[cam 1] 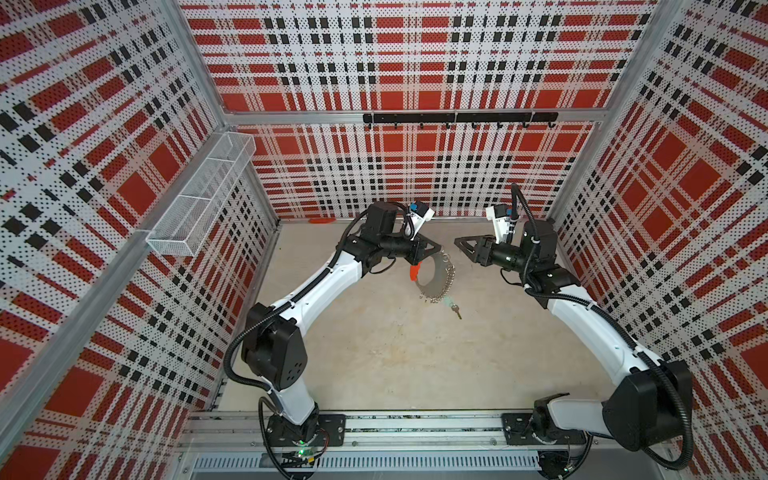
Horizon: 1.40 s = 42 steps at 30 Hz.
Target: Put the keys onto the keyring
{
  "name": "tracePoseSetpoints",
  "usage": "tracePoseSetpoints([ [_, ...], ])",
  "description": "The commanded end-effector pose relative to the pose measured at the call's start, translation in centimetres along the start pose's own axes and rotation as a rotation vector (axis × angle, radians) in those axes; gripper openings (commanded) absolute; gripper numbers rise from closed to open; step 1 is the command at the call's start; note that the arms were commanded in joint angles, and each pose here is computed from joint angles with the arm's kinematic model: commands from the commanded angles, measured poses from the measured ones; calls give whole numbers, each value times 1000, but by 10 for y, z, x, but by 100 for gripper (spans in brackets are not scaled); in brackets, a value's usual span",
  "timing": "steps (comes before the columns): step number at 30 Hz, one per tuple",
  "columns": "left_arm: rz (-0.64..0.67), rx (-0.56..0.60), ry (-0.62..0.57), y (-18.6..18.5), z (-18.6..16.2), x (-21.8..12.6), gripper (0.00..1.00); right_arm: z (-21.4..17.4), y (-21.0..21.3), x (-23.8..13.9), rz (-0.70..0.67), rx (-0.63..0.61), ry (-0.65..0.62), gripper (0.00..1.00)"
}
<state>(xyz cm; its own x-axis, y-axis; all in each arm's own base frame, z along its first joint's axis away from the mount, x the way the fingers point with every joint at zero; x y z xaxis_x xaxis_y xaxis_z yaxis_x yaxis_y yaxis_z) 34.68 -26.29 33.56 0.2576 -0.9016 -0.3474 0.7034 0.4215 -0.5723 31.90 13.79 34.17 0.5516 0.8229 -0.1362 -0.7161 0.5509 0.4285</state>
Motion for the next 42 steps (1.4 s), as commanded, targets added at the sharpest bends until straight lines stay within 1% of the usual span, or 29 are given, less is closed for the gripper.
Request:
tracePoseSetpoints([
  [1, -121, 93, -69, -27, 27, -15, 0, 15, 9, 2, 123, -36, -77, 39],
  [4, -145, 124, -72, -33, 28, -19, 0, 14, 8, 6, 170, -59, -69, 36],
  [11, -199, 124, -67, -26, 32, -34, 0, 13, 6, 12, 217, -79, -51, 31],
  [17, -230, 125, -55, -24, 32, -32, 0, 13, 10, 12, 267, -90, -30, 28],
  [29, -246, 132, -58, -25, 39, -31, 0, 12, 6, 17, 268, -83, -22, 27],
  [38, -248, 131, -61, -28, 39, -32, 0, 12, 13, 22, 311, -92, -28, 27],
  [42, -247, 133, -62, -30, 39, -33, 0, 13, 16, 18, 275, -111, -38, 27],
])
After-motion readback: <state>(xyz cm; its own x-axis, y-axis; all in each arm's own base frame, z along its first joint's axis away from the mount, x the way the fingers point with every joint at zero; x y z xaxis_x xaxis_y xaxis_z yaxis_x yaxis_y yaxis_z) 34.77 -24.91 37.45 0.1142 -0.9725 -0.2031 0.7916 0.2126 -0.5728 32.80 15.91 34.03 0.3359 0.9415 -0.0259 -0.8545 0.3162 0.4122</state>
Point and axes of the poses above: each gripper's point midway between its finger pads, its own x axis out along the fingers, its own y axis along the line the jaws close on, z = x × y, the point moved 9 cm from there along -x, back along the fingers, and after that the axes turned 11 degrees about -x, right-handed, at the moved point
